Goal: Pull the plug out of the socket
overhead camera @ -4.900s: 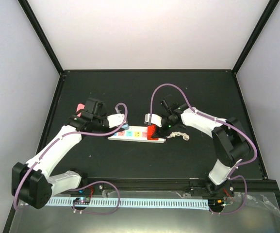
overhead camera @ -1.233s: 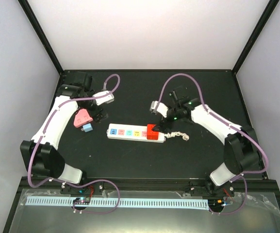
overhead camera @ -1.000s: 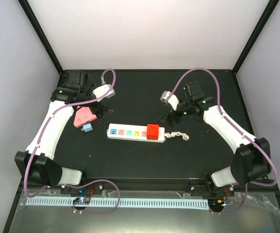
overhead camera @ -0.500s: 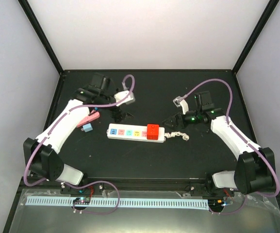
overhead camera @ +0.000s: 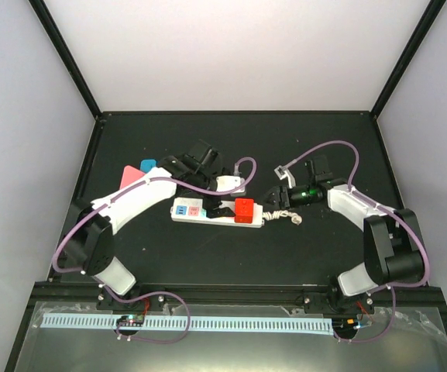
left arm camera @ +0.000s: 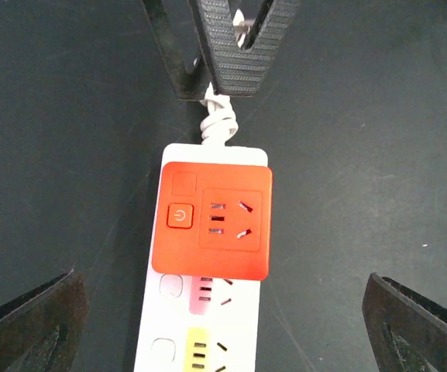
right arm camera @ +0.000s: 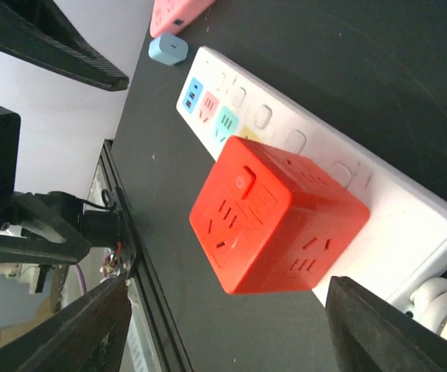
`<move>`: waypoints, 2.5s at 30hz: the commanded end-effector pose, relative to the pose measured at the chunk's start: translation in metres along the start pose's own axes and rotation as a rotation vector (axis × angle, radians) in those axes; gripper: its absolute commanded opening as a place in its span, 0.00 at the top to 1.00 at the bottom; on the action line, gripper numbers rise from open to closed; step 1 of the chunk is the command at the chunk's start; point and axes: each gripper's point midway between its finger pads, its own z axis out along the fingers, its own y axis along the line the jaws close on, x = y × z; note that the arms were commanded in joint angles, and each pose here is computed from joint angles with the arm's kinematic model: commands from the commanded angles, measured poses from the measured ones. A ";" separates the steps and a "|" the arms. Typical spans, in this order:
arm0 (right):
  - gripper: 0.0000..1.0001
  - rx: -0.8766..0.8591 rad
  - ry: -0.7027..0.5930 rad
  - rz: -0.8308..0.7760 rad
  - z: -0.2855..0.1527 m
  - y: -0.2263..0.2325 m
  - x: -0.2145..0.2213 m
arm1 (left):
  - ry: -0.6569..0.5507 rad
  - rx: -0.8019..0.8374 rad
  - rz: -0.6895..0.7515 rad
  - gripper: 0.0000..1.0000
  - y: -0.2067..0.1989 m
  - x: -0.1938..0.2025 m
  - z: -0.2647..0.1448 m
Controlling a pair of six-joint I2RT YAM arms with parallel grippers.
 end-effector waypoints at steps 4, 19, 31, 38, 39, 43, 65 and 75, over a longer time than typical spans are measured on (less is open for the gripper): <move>0.38 -0.063 0.009 0.082 0.011 -0.010 0.003 | 0.099 -0.014 0.052 0.01 0.009 0.006 0.034; 0.75 -0.073 0.070 0.212 0.032 -0.040 0.016 | 0.178 0.000 0.093 0.02 0.002 0.013 0.072; 0.97 -0.057 0.118 0.225 0.049 -0.048 0.018 | 0.182 -0.007 0.086 0.27 0.001 0.012 0.080; 0.99 -0.006 0.143 0.223 0.055 -0.059 0.024 | 0.184 0.000 0.073 0.34 0.001 0.012 0.082; 0.99 0.005 0.147 0.226 0.056 -0.062 0.025 | 0.183 0.000 0.071 0.34 0.001 0.011 0.082; 0.99 0.028 0.158 0.237 0.058 -0.070 0.027 | 0.189 0.017 0.074 0.26 -0.002 0.012 0.084; 0.99 0.129 0.192 0.246 0.061 -0.094 0.037 | 0.153 0.033 0.045 0.63 -0.002 -0.012 0.078; 0.99 0.162 0.193 0.231 0.059 -0.099 0.038 | 0.137 -0.032 0.082 0.67 0.006 -0.021 0.065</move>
